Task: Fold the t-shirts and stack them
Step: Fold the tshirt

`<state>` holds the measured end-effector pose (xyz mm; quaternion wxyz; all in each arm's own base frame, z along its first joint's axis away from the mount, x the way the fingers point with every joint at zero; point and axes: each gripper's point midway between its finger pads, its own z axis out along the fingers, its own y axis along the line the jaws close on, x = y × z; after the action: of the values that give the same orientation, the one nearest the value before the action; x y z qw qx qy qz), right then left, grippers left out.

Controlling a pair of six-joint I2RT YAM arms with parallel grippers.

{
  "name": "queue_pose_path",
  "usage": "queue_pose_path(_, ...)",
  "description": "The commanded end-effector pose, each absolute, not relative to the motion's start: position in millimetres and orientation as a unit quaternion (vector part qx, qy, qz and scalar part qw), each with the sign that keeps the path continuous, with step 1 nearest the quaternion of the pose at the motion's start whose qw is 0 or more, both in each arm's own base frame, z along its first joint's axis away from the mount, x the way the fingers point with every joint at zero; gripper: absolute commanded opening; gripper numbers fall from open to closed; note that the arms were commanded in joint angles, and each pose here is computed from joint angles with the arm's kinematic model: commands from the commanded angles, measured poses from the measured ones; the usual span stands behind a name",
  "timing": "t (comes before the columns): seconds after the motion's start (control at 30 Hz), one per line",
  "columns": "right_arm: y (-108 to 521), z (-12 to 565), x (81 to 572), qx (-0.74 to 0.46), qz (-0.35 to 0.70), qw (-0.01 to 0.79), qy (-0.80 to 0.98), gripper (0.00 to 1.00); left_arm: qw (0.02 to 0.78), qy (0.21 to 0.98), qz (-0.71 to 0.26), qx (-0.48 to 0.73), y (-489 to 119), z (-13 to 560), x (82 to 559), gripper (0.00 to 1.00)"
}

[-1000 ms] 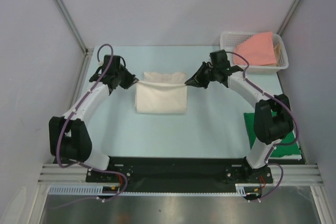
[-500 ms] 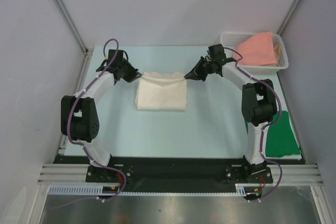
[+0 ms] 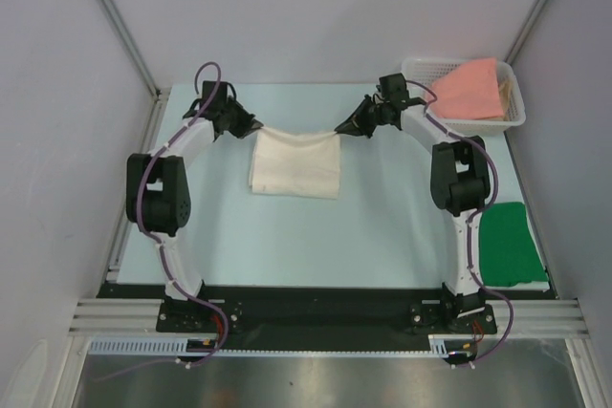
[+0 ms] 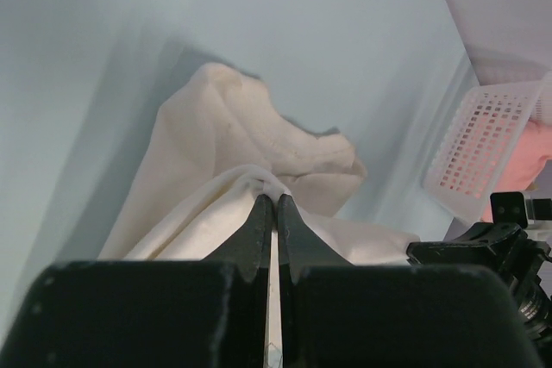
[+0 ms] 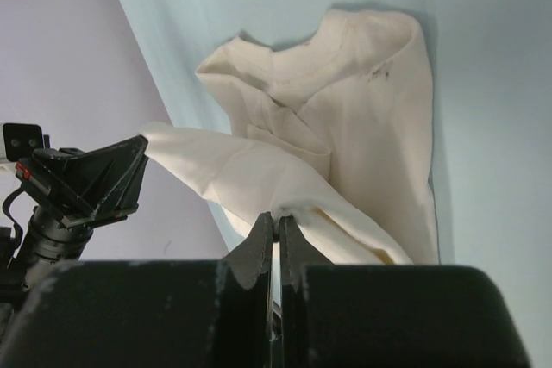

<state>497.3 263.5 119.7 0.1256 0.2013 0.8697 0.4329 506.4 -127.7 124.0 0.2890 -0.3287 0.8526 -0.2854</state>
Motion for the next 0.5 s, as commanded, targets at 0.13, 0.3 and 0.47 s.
queue_pose_path(0.13, 265, 129, 526, 0.197, 0.460, 0.136, 0.855, 0.00, 0.324, 0.829, -0.319, -0.325, -121, 144, 545, 0.00)
queue_pose_path(0.3, 267, 124, 533, 0.203, 0.462, 0.137, 0.852, 0.00, 0.315, 0.826, -0.343, -0.317, -129, 142, 560, 0.00)
queue_pose_path(0.47, 264, 118, 537, 0.213, 0.458, 0.137, 0.852, 0.00, 0.306, 0.827, -0.349, -0.316, -132, 131, 571, 0.00)
